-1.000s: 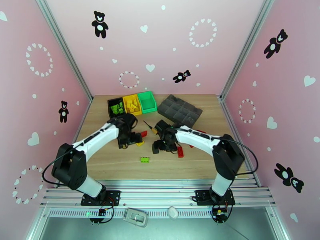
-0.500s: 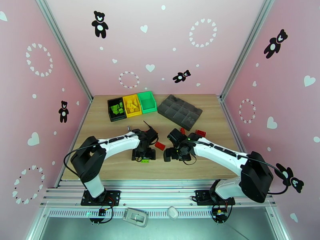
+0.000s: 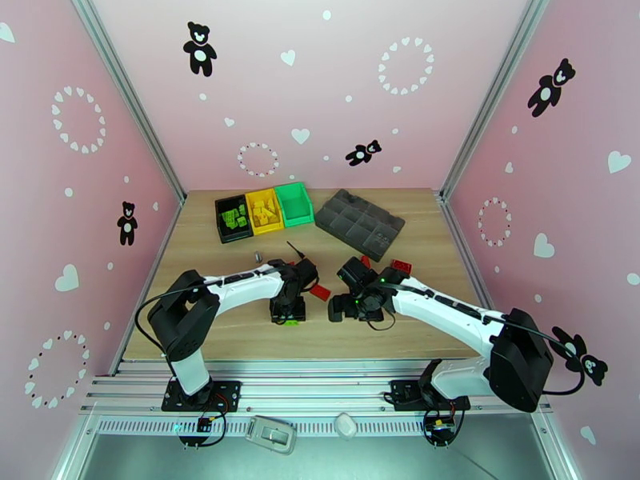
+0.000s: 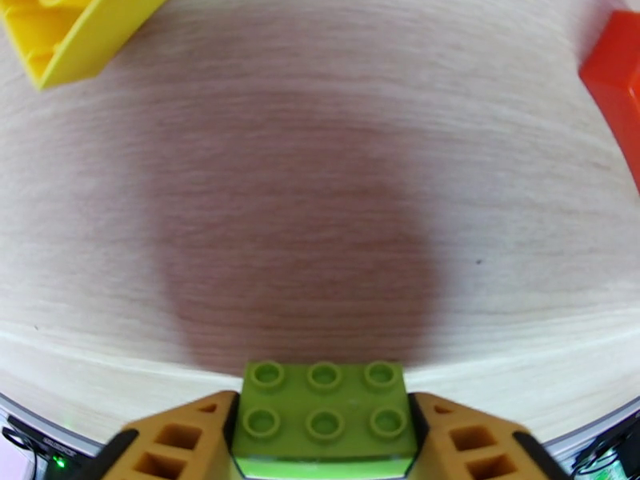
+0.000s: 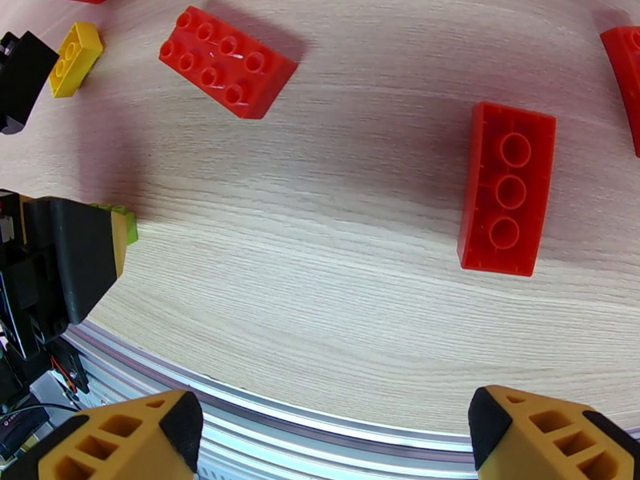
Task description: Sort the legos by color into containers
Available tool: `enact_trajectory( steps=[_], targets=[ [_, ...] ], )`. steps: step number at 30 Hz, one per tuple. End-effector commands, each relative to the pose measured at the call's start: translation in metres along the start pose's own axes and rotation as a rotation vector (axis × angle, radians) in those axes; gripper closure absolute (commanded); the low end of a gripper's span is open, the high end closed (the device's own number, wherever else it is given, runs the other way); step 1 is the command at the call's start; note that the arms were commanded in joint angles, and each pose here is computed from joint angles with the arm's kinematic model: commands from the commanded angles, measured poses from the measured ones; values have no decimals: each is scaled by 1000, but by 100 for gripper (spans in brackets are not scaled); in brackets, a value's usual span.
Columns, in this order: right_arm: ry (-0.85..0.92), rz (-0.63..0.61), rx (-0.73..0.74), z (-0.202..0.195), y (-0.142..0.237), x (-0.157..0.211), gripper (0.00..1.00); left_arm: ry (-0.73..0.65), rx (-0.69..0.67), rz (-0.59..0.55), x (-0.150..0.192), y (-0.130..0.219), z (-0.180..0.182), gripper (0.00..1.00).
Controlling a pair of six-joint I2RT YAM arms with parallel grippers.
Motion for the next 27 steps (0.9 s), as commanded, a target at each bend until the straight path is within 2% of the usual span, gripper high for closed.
enact_trajectory(
  steps=[1,6,12,20,27],
  targets=[
    [7,-13,-22,10,1,-8,7,-4,21,-36,-2,14,-3,57],
    [32,16,-98,37,-6,-20,10,32,55,-74,-14,37,12,58],
    [78,64,-237,94,-16,-45,11,162,162,-156,-52,75,53,57],
    [135,97,-297,155,-25,-89,13,379,184,-287,-137,116,142,57],
    [97,122,-314,155,-33,-123,14,525,167,-373,-224,133,210,57]
  ],
)
Point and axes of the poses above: each hand's point on the last joint's axis, 136 mm out from that joint toward the fingers, its own y axis back along the fingers, its own z axis along the line the jaws close on, x = y × z, the point moved 3 cm from there along y, back along the fingers, and after that the axes turned 7 degrees about -y, right-handed, at the moved point
